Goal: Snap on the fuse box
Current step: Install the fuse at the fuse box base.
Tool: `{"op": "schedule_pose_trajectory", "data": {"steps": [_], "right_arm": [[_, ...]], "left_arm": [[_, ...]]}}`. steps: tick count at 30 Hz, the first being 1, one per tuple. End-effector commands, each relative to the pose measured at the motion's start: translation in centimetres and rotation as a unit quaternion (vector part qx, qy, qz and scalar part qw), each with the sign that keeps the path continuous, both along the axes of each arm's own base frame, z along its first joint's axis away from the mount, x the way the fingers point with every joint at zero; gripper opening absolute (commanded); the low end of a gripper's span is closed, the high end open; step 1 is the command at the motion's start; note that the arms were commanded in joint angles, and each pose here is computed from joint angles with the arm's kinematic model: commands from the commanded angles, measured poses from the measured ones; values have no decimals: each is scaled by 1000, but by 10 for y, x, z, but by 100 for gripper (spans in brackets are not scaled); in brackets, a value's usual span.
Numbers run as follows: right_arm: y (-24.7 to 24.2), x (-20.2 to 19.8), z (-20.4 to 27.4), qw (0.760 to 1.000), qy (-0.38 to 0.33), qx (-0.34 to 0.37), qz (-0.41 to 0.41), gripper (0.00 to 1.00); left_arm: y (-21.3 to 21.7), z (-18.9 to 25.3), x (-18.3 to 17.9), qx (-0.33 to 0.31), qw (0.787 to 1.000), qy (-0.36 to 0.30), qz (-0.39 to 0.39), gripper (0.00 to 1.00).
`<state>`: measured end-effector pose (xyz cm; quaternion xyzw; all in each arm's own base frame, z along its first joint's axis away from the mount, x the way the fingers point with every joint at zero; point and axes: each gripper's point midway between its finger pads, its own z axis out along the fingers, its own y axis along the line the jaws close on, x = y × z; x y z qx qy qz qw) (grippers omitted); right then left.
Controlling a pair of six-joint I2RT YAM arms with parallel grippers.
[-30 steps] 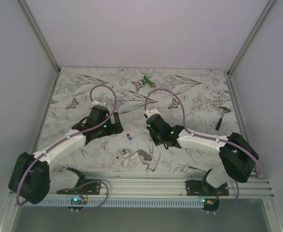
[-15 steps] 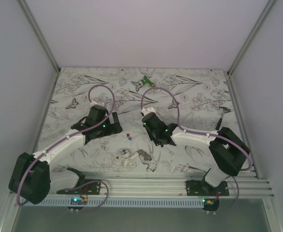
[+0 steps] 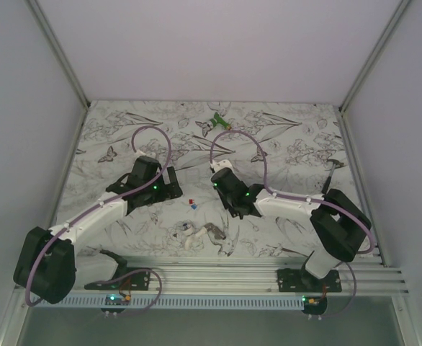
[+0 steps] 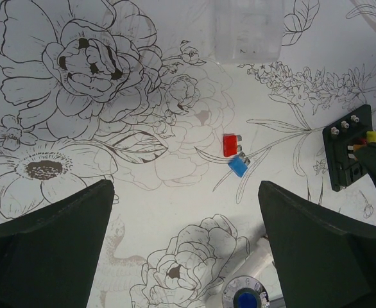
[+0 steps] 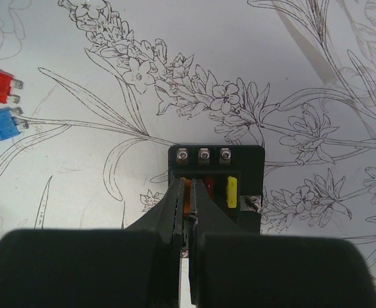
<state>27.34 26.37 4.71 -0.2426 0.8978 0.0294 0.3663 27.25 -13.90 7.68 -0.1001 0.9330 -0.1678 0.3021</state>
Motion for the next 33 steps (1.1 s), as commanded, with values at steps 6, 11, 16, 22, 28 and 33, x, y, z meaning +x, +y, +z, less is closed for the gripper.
{"op": "schedule_pose_trajectory", "data": {"steps": [6, 11, 16, 22, 28, 33], "right_arm": [[5, 8, 19, 1000, -26, 9, -12, 0], [5, 7, 10, 1000, -17, 2, -12, 0], [5, 7, 4, 1000, -13, -3, -13, 0], [4, 5, -3, 1000, -9, -14, -12, 0], [3, 2, -7, 999, -13, -36, -12, 0], [3, -4, -17, 998, -10, -57, -15, 0]], "left_arm": [[1, 3, 0, -3, 1000, 9, 5, 99], [1, 2, 0, -4, 1000, 10, 6, 99], [1, 3, 0, -5, 1000, 10, 6, 99], [1, 2, 0, -5, 1000, 10, 7, 99], [1, 3, 0, -6, 1000, 10, 8, 99], [2, 3, 0, -5, 1000, 9, 9, 99]]}}
